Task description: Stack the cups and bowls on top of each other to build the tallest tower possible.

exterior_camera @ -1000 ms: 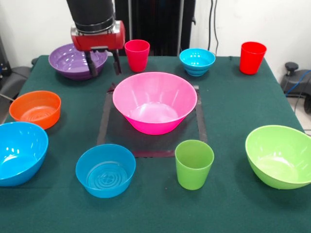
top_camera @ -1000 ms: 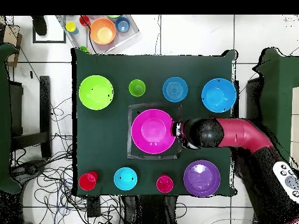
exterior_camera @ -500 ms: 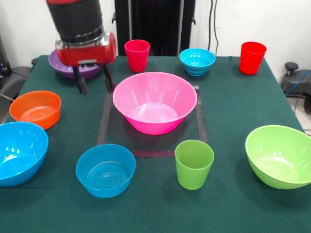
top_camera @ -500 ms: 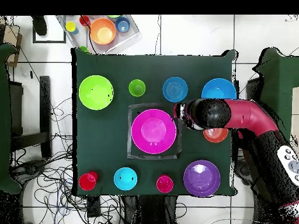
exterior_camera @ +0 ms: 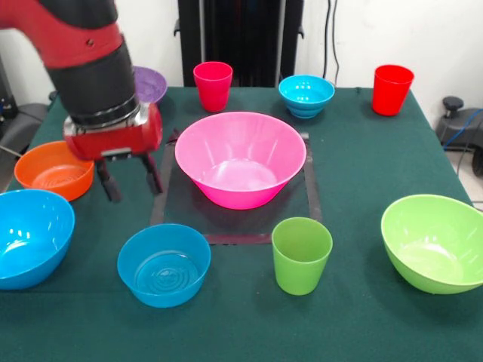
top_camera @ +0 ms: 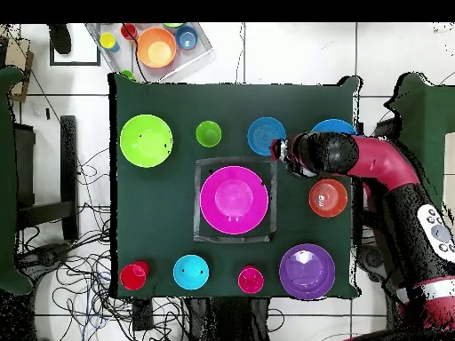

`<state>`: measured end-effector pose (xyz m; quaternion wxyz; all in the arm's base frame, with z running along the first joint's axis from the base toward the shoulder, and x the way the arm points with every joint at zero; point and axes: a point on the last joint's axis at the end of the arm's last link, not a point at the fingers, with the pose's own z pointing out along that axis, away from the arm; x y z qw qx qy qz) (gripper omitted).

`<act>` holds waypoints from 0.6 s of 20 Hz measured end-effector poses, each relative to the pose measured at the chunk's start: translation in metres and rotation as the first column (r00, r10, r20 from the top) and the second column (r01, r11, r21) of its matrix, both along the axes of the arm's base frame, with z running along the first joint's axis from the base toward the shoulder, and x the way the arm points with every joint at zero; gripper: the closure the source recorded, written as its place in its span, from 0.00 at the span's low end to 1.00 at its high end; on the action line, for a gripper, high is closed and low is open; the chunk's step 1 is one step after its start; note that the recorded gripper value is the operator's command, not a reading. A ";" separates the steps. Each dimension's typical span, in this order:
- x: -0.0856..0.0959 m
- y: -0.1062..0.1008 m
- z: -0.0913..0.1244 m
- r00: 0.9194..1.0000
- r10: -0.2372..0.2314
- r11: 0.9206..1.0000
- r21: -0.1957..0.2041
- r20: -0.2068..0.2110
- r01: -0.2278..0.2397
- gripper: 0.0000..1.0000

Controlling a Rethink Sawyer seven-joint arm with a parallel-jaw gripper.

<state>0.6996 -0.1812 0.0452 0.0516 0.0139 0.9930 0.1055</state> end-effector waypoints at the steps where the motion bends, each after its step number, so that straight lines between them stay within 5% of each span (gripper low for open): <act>1: 0.001 -0.001 -0.002 1.000 0.001 1.000 0.001 0.000 -0.001 0.00; 12: 0.038 -0.052 -0.019 0.990 0.106 0.994 -0.005 -0.091 -0.107 0.00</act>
